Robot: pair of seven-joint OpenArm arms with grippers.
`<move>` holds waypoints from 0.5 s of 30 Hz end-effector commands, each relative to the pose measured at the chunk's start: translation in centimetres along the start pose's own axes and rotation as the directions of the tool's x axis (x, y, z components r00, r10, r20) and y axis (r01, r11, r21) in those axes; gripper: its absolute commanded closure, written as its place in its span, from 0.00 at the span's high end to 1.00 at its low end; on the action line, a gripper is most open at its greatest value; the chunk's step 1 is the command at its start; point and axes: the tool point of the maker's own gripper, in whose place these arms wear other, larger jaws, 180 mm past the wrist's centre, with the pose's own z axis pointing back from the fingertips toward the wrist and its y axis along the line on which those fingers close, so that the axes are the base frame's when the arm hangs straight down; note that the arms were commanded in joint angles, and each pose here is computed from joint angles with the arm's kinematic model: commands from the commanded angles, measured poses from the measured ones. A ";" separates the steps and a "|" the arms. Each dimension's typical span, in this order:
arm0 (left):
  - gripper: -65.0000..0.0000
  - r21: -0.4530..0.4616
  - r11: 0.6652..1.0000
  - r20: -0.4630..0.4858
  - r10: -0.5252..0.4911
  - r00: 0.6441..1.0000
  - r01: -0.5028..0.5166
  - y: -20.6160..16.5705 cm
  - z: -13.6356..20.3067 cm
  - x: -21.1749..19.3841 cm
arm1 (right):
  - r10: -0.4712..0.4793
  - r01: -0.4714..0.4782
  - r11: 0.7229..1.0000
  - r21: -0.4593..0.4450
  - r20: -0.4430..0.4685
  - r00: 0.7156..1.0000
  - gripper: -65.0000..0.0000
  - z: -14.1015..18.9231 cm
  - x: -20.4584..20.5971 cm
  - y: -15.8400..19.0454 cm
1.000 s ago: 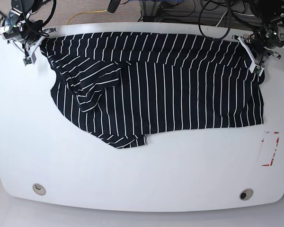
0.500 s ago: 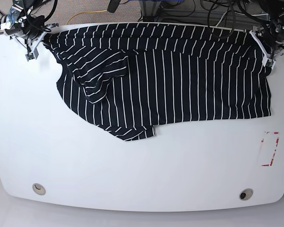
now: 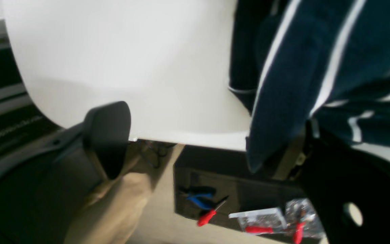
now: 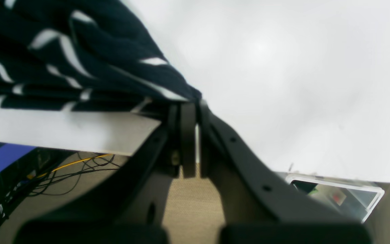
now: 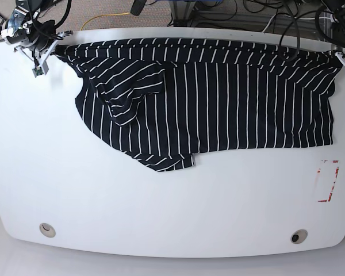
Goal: Fold the T-shirt properly
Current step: 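Drag the shirt with the left gripper toward its own side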
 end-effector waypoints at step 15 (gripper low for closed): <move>0.83 -0.092 0.996 -0.032 0.011 0.999 -0.014 0.4 1.0 0.6 | 0.013 -0.016 0.997 -0.078 -0.034 0.999 0.00 0.9 -0.4 -2.1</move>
